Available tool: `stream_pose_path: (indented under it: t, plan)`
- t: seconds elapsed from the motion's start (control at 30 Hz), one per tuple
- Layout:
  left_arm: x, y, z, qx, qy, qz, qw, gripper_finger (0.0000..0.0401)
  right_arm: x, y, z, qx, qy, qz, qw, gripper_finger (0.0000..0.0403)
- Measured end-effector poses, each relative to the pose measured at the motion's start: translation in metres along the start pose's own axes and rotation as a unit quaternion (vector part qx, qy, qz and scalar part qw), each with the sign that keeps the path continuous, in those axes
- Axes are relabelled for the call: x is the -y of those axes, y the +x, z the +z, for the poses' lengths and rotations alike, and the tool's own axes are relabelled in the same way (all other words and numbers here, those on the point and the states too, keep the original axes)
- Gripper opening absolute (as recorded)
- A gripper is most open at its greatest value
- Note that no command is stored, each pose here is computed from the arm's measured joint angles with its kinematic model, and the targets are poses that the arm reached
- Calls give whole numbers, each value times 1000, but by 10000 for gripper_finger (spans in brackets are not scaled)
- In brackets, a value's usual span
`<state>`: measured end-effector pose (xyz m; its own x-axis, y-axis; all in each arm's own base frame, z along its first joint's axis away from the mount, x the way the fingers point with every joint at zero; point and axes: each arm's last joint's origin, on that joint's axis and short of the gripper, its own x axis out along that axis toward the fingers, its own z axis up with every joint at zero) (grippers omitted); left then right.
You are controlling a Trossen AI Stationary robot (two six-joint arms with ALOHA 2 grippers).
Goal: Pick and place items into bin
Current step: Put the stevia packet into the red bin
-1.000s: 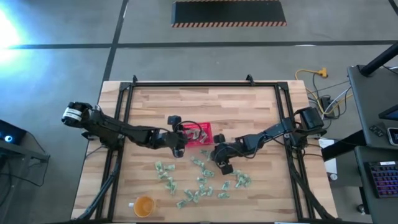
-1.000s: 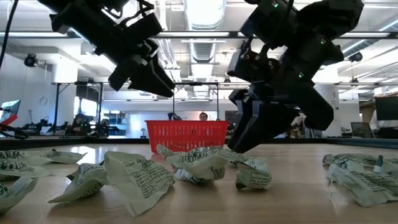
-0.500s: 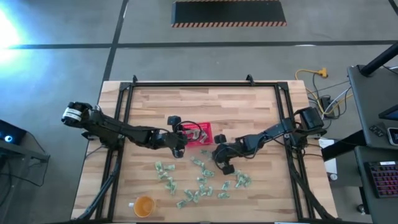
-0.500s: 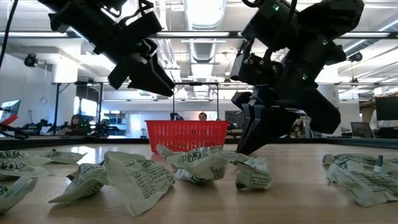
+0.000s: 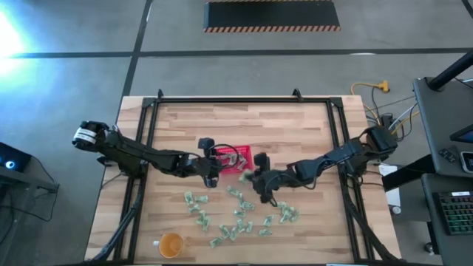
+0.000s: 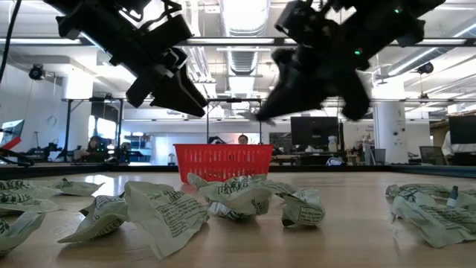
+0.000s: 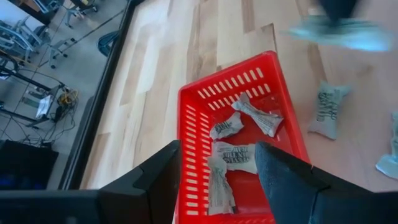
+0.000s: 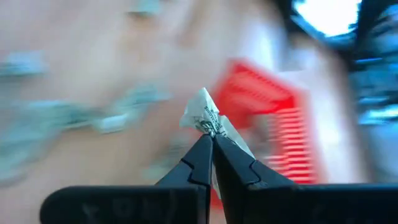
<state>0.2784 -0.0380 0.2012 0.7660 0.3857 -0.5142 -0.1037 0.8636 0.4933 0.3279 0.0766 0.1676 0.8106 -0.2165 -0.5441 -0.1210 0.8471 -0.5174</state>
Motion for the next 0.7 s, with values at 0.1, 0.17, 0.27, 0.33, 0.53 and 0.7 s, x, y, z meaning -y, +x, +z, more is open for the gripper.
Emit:
stream_pose_path:
  t: [0.1, 0.17, 0.27, 0.33, 0.53, 0.7]
  plan:
    - [4, -3, -3, -15, 2, -20, 1000, 187, 9, 7, 0, 0, -16, -56, 998, 8]
    - [7, -5, -5, -24, 0, -46, 999, 187, 15, 12, -4, -3, -13, -65, 998, 8]
    - [13, -10, -6, -25, -11, -117, 993, 187, 25, 20, -12, -21, 6, -76, 997, 8]
    - [17, -13, -6, -21, -22, -175, 984, 187, 31, 25, -17, -29, 24, -83, 996, 8]
    - [27, -20, -4, -11, -49, -276, 960, 187, 43, 31, -25, -41, 53, -98, 993, 9]
    - [34, -25, -13, -71, -62, -294, 951, 187, 44, 32, -25, -26, 47, -66, 996, 26]
